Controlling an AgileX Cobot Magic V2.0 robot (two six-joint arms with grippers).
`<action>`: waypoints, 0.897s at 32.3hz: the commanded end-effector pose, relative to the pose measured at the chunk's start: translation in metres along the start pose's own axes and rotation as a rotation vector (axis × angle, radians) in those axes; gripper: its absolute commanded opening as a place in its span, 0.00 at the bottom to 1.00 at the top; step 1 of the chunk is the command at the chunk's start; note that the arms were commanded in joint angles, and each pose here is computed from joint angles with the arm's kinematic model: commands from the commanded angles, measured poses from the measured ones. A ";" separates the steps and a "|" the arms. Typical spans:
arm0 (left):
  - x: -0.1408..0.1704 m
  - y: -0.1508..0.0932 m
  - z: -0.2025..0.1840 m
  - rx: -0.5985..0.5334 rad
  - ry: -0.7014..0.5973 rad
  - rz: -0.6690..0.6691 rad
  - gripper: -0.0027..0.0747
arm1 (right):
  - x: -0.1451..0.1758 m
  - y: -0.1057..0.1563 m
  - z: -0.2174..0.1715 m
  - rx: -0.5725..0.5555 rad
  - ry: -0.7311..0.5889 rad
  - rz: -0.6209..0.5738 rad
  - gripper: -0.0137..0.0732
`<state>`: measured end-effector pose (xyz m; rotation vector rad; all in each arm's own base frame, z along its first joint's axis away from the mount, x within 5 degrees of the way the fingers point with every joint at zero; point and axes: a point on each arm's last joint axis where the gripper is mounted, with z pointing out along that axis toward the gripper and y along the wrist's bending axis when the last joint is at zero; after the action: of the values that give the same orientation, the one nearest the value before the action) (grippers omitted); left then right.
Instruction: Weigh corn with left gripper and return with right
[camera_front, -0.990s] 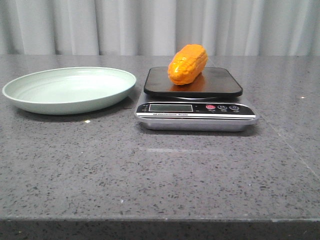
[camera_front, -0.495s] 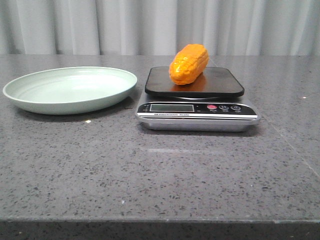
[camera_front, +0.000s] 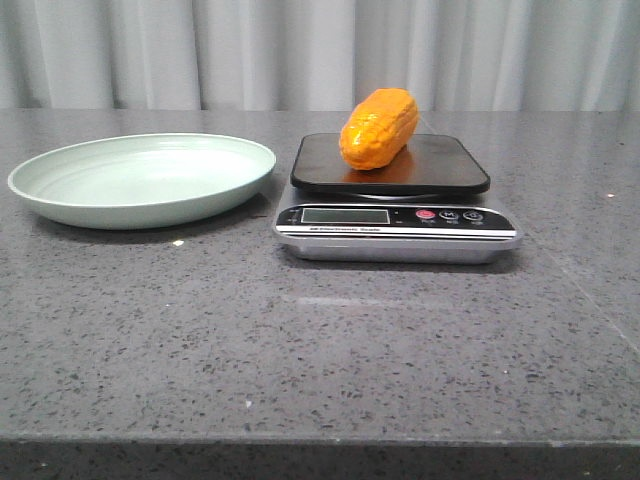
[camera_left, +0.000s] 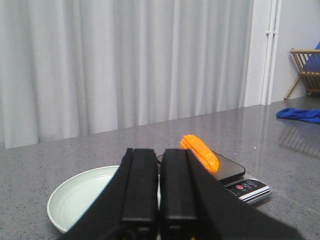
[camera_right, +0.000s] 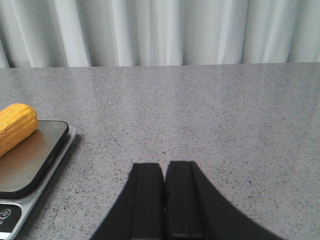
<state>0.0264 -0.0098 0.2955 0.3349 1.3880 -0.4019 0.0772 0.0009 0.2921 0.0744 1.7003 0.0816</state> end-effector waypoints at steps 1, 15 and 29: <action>-0.015 -0.001 -0.002 0.021 -0.104 0.002 0.21 | -0.019 0.002 -0.001 -0.010 -0.094 0.001 0.33; -0.015 -0.002 -0.002 0.022 -0.104 -0.003 0.21 | -0.051 0.027 0.010 -0.238 0.014 0.172 0.86; -0.015 -0.002 -0.002 0.022 -0.104 -0.003 0.21 | -0.090 0.120 0.101 -0.503 0.344 0.101 0.86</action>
<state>0.0264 -0.0098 0.2957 0.3348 1.3865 -0.4023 0.1699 0.0941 0.3628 -0.2234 1.9947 0.5838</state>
